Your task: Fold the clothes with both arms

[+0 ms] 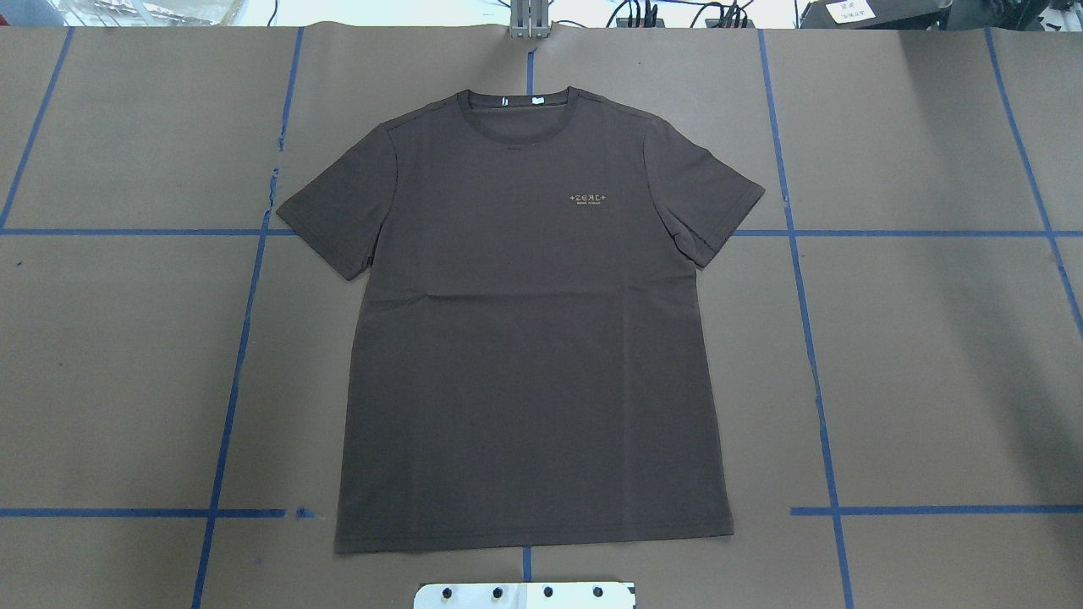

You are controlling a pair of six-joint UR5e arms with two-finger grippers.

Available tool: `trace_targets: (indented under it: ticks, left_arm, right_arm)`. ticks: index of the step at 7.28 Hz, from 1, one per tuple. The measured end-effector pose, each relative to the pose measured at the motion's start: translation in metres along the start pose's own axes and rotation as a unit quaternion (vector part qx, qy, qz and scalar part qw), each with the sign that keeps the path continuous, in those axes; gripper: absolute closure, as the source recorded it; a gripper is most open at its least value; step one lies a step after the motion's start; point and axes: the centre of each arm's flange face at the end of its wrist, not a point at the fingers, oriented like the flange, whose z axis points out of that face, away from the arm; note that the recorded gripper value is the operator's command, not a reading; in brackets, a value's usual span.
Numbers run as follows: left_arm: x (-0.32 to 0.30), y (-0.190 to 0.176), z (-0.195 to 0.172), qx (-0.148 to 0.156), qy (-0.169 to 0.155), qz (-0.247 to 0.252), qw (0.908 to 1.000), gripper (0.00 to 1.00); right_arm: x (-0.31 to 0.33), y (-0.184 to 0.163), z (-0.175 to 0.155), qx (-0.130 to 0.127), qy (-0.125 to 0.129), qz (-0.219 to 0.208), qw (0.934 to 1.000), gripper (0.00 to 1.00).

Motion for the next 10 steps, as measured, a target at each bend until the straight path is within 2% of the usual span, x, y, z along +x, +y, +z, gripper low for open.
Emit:
trace_targets:
  ticks: [1, 2, 4, 6, 7, 8, 10]
  left_arm:
    - [-0.004, -0.032, -0.002, 0.053, -0.007, 0.042, 0.9977, 0.0]
    - [-0.01, -0.051, 0.002, 0.086, -0.01, 0.057, 0.9946, 0.0]
    - [-0.013, -0.061, 0.004, 0.115, -0.009, 0.066, 0.9911, 0.0]
    - [-0.012, -0.062, 0.003, 0.121, -0.009, 0.067, 0.9903, 0.0]
    - [-0.012, -0.062, 0.002, 0.122, -0.009, 0.068, 0.9902, 0.0]
    - [-0.011, -0.062, 0.002, 0.122, -0.009, 0.068, 0.9902, 0.0]
    - [-0.012, -0.062, 0.002, 0.122, -0.009, 0.068, 0.9901, 0.0]
  right_arm:
    - [-0.001, -0.021, 0.003, 0.021, -0.001, -0.021, 0.9996, 0.0]
    - [0.0, -0.034, 0.006, 0.036, -0.003, -0.036, 0.9987, 0.0]
    - [-0.013, -0.053, 0.021, 0.07, -0.014, -0.065, 0.9953, 0.0]
    - [-0.091, -0.102, 0.055, 0.076, -0.043, -0.008, 0.9962, 0.0]
    - [-0.149, -0.125, 0.084, 0.082, -0.045, 0.016, 0.9955, 0.0]
    - [-0.206, -0.141, 0.121, 0.1, -0.048, 0.038, 0.9931, 0.02]
    - [-0.286, -0.166, 0.186, 0.137, -0.068, 0.082, 0.9848, 0.18]
